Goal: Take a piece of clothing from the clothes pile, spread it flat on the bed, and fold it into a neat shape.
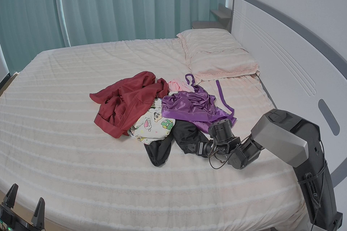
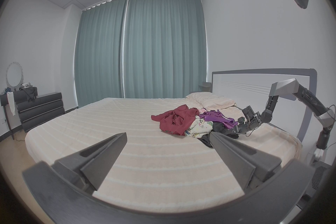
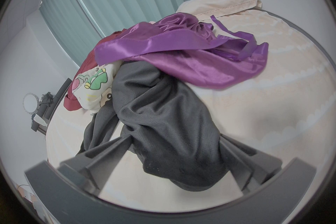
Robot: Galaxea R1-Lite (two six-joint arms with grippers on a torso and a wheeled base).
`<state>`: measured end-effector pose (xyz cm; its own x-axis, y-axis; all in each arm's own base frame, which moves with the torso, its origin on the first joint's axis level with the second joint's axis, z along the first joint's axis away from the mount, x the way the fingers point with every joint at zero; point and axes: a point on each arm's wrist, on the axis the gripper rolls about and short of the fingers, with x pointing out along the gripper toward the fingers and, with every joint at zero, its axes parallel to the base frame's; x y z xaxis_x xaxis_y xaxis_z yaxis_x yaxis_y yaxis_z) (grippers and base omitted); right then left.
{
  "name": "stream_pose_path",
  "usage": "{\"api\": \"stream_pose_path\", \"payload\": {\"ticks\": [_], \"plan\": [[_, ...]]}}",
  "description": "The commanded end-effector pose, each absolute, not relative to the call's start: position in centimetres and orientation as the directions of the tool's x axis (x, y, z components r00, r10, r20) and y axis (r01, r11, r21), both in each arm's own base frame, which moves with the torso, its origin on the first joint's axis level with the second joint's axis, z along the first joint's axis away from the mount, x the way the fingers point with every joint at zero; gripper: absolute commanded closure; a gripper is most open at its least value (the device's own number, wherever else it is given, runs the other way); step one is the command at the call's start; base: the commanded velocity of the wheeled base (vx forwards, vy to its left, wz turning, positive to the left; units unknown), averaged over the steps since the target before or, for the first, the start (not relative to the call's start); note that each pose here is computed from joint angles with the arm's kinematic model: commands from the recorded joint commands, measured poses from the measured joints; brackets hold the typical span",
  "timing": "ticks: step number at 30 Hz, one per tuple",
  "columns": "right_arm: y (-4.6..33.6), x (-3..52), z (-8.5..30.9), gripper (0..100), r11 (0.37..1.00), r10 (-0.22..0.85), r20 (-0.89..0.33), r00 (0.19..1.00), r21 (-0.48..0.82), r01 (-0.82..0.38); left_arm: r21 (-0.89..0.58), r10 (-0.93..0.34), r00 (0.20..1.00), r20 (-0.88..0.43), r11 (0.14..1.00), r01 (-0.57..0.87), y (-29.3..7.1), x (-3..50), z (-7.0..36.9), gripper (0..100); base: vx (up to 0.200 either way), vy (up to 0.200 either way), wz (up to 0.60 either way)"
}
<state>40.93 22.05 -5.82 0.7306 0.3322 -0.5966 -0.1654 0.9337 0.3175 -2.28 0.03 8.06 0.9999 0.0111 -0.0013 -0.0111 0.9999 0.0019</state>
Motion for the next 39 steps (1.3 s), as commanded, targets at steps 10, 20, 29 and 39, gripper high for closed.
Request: {"api": "stream_pose_path", "payload": {"ticks": [10,20,29,39], "plan": [[22.2,40.0,-6.2,100,0.946,0.299,-0.621,0.725,0.292,-0.141,0.002,0.012,1.000,-0.002,1.000,-0.012,0.0,-2.3,7.6,0,0.000,0.000,0.00],[18.6,32.6,1.1,100,0.848,0.438,-0.577,0.690,0.520,-0.104,0.002,0.012,1.000,-0.002,1.000,-0.012,0.0,-2.3,7.6,0,0.000,0.000,0.00],[15.9,27.1,0.0,100,0.838,0.452,-0.546,0.705,0.530,-0.126,0.002,0.012,1.000,-0.002,1.000,-0.012,0.0,-2.3,7.6,0,0.000,0.000,0.00],[14.3,24.2,-1.8,100,0.820,0.471,-0.486,0.736,0.550,-0.162,0.008,0.008,1.000,-0.003,1.000,-0.008,0.0,-2.3,7.6,0,0.000,0.000,0.00]]}}
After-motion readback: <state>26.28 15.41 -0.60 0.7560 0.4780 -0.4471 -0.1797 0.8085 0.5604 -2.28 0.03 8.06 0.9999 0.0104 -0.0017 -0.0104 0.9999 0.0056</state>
